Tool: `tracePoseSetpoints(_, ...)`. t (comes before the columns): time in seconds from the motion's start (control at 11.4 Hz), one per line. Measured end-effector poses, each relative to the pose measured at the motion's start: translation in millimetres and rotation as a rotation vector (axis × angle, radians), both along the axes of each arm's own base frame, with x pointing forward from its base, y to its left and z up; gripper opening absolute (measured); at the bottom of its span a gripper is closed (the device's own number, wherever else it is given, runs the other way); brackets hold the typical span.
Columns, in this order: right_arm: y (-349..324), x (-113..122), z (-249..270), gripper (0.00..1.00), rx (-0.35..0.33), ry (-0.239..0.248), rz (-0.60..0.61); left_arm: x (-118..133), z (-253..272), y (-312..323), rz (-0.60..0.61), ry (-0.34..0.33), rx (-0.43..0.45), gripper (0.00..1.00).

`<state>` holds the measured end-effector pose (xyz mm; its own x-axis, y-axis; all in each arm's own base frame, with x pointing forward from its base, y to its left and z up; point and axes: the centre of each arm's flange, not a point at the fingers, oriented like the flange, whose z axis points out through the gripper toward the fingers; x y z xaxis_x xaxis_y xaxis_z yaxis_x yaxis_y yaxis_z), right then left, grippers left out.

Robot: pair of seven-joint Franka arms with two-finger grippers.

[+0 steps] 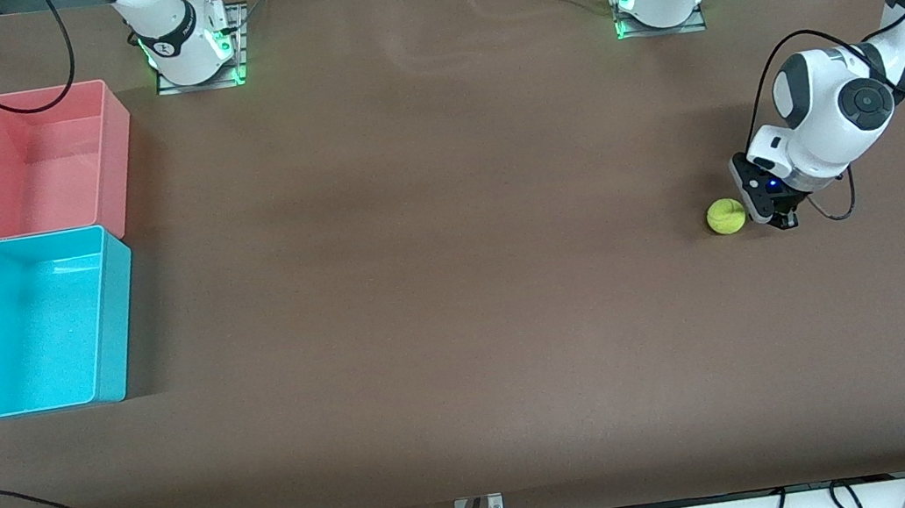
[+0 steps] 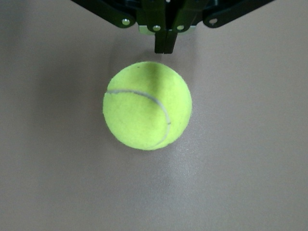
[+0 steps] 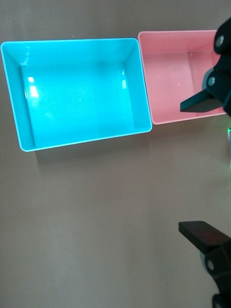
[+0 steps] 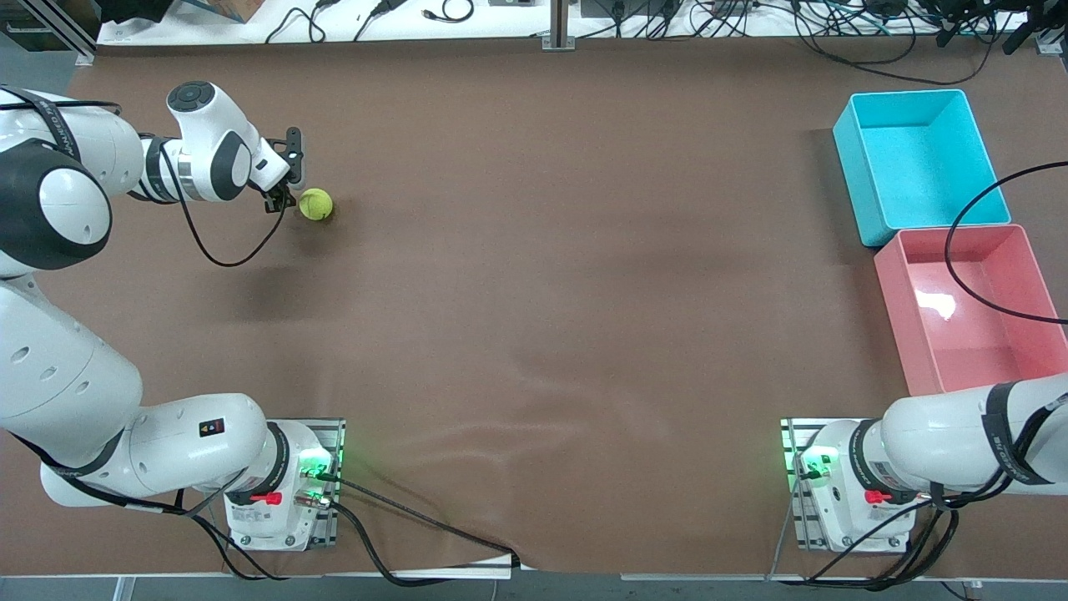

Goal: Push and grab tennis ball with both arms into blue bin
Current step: 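Push the tennis ball with the left gripper toward the bins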

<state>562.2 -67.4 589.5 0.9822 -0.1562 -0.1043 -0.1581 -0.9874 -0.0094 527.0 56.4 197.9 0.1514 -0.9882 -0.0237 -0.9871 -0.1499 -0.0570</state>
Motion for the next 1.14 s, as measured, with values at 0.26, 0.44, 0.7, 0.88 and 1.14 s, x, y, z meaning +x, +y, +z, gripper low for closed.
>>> tracePoseSetpoints(0.26, 0.2, 0.0, 0.0, 1.0, 0.0, 0.0, 0.0, -2.9, -5.6, 11.1, -0.001, 0.012, 0.016, 0.01)
tracePoseSetpoints(0.44, 0.2, 0.0, 0.0, 1.0, 0.0, 0.0, 0.0, -3.4, -6.4, 13.1, -0.002, 0.014, 0.018, 0.01)
tracePoseSetpoints(0.7, 0.2, 0.0, 0.0, 1.0, 0.0, 0.0, 0.001, -3.4, -6.3, 13.1, -0.002, 0.014, 0.018, 0.01)
tracePoseSetpoints(0.88, 0.2, 0.0, 0.0, 1.0, 0.0, 0.0, 0.001, -3.3, -6.8, 11.3, 0.004, 0.014, 0.017, 0.01)
tracePoseSetpoints(1.14, 0.6, 0.1, 0.0, 1.0, 0.0, 0.0, 0.001, 1.1, -7.6, -59.2, 0.131, 0.005, -0.001, 0.01)
